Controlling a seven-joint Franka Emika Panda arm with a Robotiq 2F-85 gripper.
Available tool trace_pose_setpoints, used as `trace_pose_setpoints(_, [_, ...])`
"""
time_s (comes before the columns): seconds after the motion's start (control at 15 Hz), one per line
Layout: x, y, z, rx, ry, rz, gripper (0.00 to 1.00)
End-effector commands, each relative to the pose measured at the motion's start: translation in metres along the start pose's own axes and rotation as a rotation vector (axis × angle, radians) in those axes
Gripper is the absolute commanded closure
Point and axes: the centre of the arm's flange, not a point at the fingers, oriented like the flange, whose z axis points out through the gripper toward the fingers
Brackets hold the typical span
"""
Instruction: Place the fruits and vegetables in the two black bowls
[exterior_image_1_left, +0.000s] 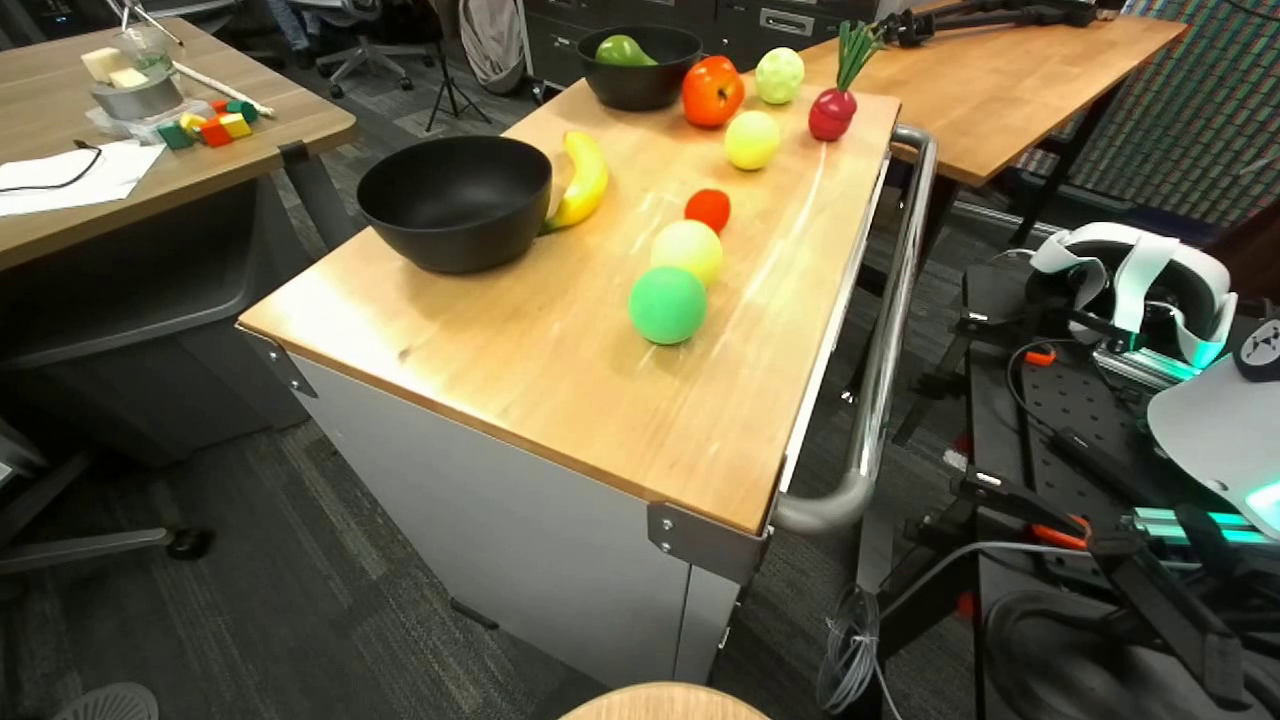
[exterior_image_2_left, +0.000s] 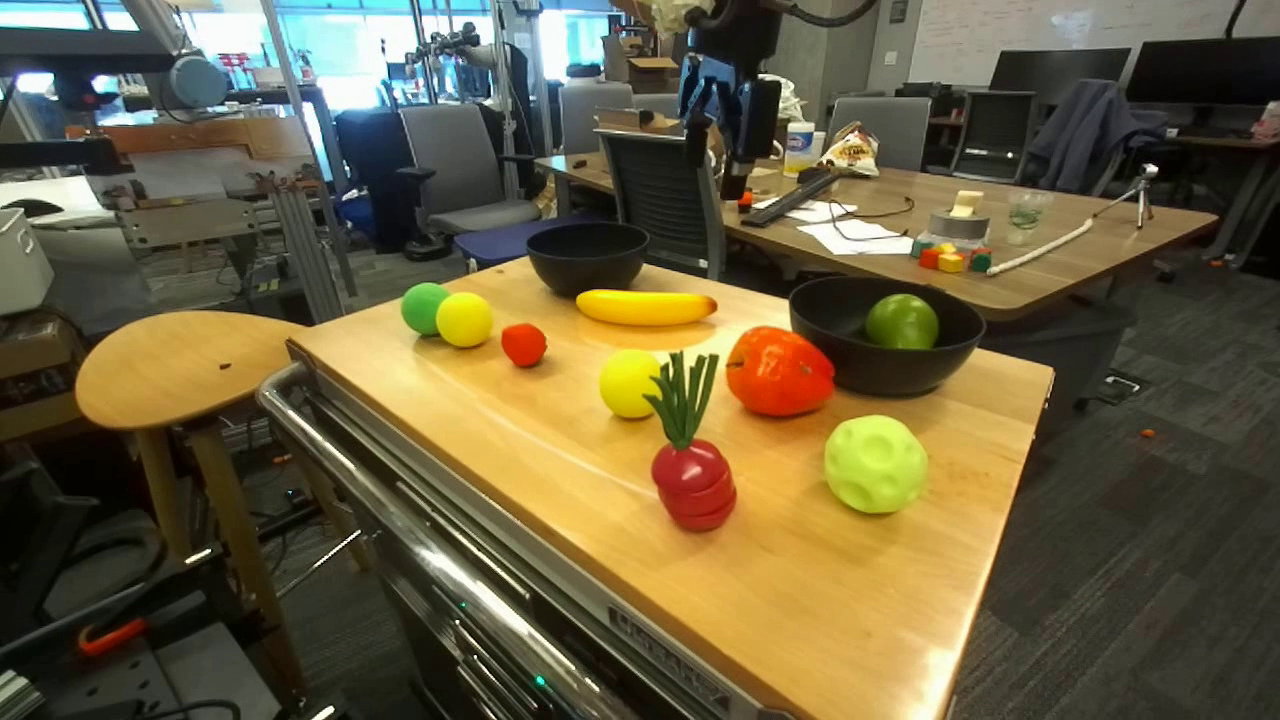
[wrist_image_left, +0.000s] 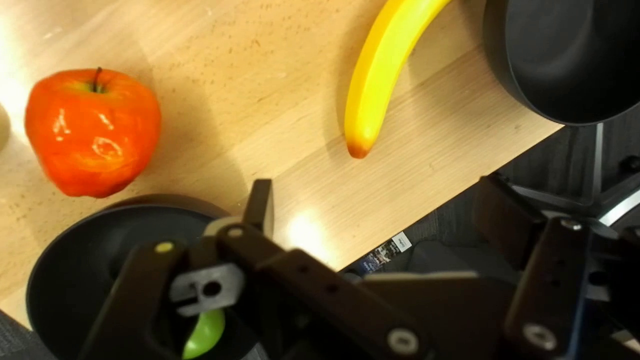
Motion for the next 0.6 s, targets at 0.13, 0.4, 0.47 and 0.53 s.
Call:
trace_pose_setpoints(0.13, [0.012,-0.037,0.068,0.005,0.016,0.001,0.0])
trace_pose_setpoints(0.4, [0.015,-0.057,0.131,-0.036,-0.016,-0.015,0.0])
trace_pose_setpoints(0.47, [0.015,-0.06,0.143,-0.046,-0.023,-0.014,0.0])
trace_pose_setpoints(0.53, [0.015,-0.061,0.153,-0.054,-0.033,-0.012,0.0])
